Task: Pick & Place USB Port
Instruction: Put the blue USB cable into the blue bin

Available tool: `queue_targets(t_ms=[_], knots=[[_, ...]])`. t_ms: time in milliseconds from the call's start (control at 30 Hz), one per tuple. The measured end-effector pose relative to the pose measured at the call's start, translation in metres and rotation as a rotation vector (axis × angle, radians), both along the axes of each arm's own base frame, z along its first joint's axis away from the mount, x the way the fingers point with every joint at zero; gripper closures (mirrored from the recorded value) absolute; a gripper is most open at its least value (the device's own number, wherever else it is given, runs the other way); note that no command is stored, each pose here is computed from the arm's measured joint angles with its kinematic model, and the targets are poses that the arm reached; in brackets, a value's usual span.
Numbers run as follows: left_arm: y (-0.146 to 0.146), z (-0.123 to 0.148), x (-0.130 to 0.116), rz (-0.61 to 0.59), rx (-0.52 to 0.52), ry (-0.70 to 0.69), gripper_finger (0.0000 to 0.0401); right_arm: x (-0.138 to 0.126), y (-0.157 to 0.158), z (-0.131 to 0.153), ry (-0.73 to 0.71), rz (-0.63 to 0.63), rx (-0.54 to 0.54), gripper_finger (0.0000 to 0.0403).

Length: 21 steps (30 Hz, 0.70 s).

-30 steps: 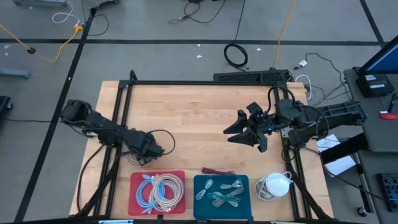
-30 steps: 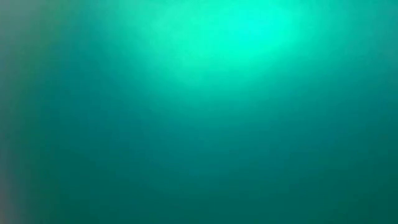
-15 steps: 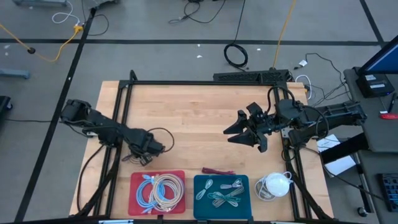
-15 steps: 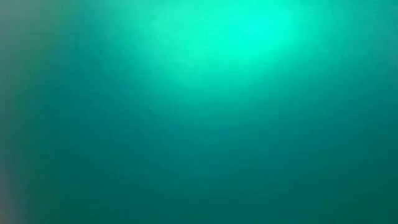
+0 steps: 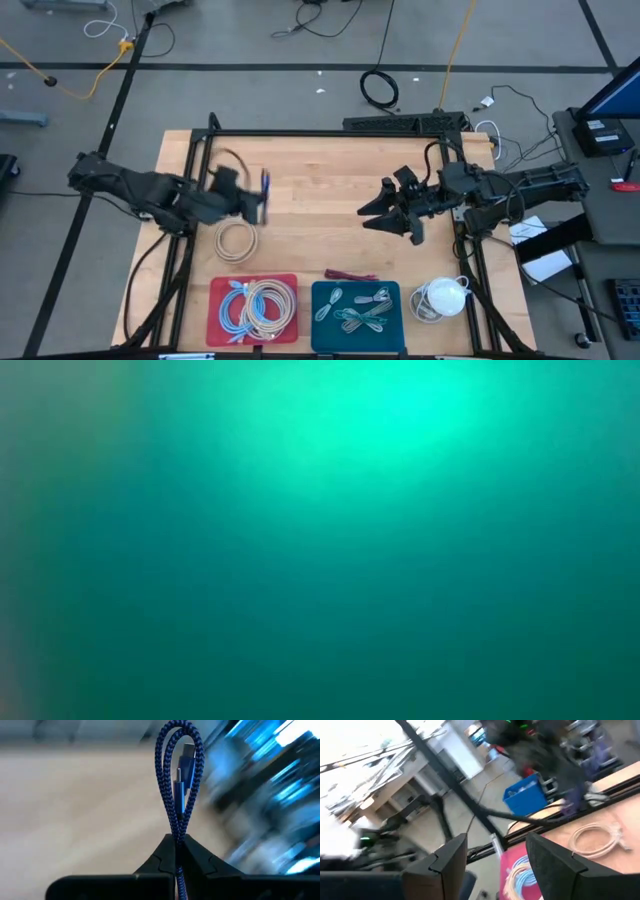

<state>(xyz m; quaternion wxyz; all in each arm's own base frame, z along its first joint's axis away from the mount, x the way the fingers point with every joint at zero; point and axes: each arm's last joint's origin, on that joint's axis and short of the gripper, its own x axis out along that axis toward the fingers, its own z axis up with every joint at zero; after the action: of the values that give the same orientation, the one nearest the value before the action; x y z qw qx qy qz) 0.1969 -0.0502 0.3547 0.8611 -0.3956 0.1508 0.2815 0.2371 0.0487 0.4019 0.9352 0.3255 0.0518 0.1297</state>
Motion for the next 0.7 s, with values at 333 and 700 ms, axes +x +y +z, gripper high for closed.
queue_targets(t_ms=[333, 700], knots=[[-0.013, 0.033, 0.065, -0.124, 0.137, -0.448, 0.0393, 0.053, 0.014, -0.036, -0.257, 0.08, 0.351, 0.0204], [-0.048, 0.015, 0.086, -0.225, 0.016, -0.485, 0.0393, 0.062, 0.012, -0.083, -0.104, 0.116, 0.328, 0.0204]])
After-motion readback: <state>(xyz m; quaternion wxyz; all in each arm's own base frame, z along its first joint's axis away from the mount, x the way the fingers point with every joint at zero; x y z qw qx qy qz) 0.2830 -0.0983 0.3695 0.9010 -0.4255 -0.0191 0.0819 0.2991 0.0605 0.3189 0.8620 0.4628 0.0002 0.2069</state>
